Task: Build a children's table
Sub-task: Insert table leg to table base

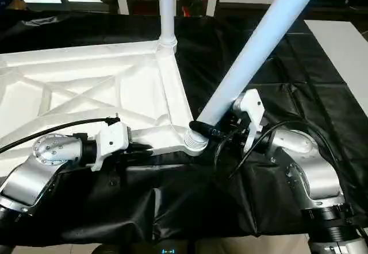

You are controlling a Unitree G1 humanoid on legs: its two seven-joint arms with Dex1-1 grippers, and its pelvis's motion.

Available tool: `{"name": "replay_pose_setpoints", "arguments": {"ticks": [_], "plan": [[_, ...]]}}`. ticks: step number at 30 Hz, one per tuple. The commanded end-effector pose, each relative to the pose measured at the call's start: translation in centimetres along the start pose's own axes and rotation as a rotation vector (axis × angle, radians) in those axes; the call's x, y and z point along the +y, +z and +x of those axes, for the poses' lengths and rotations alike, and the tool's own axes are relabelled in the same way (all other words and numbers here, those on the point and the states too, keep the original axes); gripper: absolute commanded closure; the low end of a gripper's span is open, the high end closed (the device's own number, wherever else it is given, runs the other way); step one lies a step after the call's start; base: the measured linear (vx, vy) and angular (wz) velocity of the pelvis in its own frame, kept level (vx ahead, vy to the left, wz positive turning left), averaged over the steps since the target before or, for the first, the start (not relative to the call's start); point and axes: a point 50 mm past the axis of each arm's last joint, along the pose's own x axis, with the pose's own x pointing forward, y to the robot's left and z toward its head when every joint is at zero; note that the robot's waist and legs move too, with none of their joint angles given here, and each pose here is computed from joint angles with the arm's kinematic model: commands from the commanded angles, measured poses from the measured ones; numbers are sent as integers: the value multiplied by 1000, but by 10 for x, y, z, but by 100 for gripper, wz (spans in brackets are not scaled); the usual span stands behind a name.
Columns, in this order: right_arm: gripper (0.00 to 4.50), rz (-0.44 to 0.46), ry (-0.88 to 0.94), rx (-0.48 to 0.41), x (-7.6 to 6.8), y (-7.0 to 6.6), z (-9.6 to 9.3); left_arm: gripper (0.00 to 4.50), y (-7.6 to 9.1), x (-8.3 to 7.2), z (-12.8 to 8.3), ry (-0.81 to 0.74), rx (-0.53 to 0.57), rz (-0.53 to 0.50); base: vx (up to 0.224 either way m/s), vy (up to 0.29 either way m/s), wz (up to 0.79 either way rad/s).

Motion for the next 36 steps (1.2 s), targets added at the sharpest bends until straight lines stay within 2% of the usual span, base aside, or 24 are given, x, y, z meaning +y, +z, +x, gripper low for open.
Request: {"name": "replay_pose_setpoints", "arguments": {"ticks": [1,3,4,9,17,23,26,31,36], "plan": [[265,147,-13,366,10,-69,-16,450,-2,-4,-1,-28,-27,-11,0,0,0],[265,144,3,376,10,-69,-15,450,-2,-4,-1,-31,-28,-11,0,0,0],[265,102,41,405,7,-66,-12,450,-2,-4,-1,-35,-19,1,0,0,0],[265,67,61,397,0,-56,-4,450,-3,-4,-1,-36,-10,14,0,0,0],[265,-14,246,472,7,-49,13,450,-1,-12,4,-58,-16,11,0,0,0],[265,-33,263,459,8,-47,22,450,-3,-14,4,-62,-12,10,0,0,0],[265,-15,217,432,3,-48,24,450,-3,-14,4,-62,-13,8,0,0,0],[265,11,138,426,-4,-56,16,450,-3,-15,4,-63,-13,4,0,0,0],[265,26,121,412,1,-61,14,450,-3,-17,4,-67,-13,-2,0,0,0]]}}
